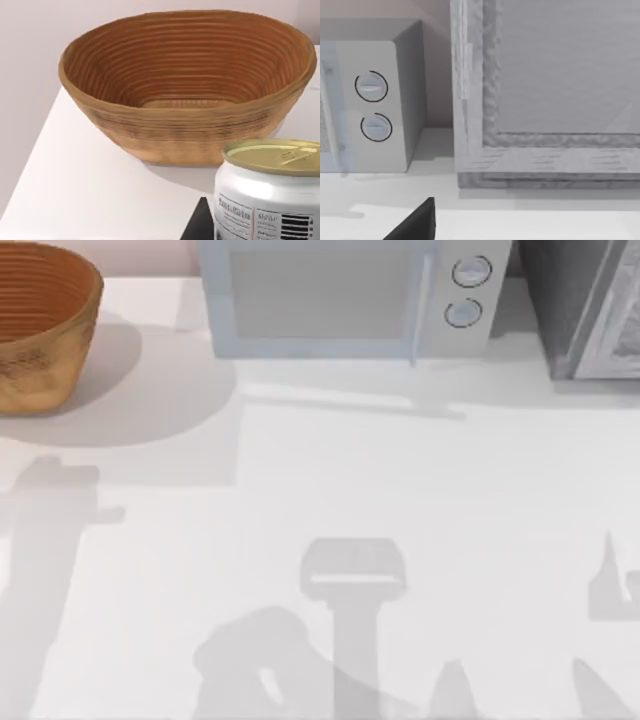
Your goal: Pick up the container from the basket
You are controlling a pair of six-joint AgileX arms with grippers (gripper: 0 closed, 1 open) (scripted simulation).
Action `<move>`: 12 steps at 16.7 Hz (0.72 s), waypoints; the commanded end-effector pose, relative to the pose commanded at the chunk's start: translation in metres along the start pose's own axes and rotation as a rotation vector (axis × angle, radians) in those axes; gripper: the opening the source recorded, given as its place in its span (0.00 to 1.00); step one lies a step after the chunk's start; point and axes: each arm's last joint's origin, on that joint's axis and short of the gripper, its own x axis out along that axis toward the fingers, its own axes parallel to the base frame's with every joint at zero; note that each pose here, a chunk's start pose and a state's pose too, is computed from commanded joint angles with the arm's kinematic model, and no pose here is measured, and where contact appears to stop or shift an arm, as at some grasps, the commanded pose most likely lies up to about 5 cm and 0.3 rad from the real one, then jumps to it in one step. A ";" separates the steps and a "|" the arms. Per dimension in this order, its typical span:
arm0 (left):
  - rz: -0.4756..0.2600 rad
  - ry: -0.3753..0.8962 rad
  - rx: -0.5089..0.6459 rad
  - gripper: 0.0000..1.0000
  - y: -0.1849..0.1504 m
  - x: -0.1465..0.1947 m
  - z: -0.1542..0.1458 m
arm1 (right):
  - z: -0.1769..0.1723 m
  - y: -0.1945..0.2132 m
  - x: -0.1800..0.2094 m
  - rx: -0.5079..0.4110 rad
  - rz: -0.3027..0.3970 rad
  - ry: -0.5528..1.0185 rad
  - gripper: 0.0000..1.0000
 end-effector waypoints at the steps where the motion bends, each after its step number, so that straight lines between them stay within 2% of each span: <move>1: -0.008 -0.063 -0.014 0.00 -0.002 -0.009 -0.022 | 0.000 0.000 0.000 0.000 0.000 0.000 1.00; 4: -0.042 -0.223 -0.051 0.00 -0.007 -0.016 -0.081 | 0.000 0.000 0.000 0.000 0.000 0.000 1.00; 6: -0.069 -0.305 -0.068 0.00 -0.011 -0.012 -0.110 | 0.000 0.000 0.000 0.000 0.000 0.000 1.00; 9: -0.101 -0.386 -0.084 0.00 -0.014 -0.004 -0.136 | 0.000 0.000 0.000 0.000 0.000 0.000 1.00; 12: -0.113 -0.407 -0.088 0.00 -0.016 -0.002 -0.143 | 0.000 0.000 0.000 0.000 0.000 0.000 1.00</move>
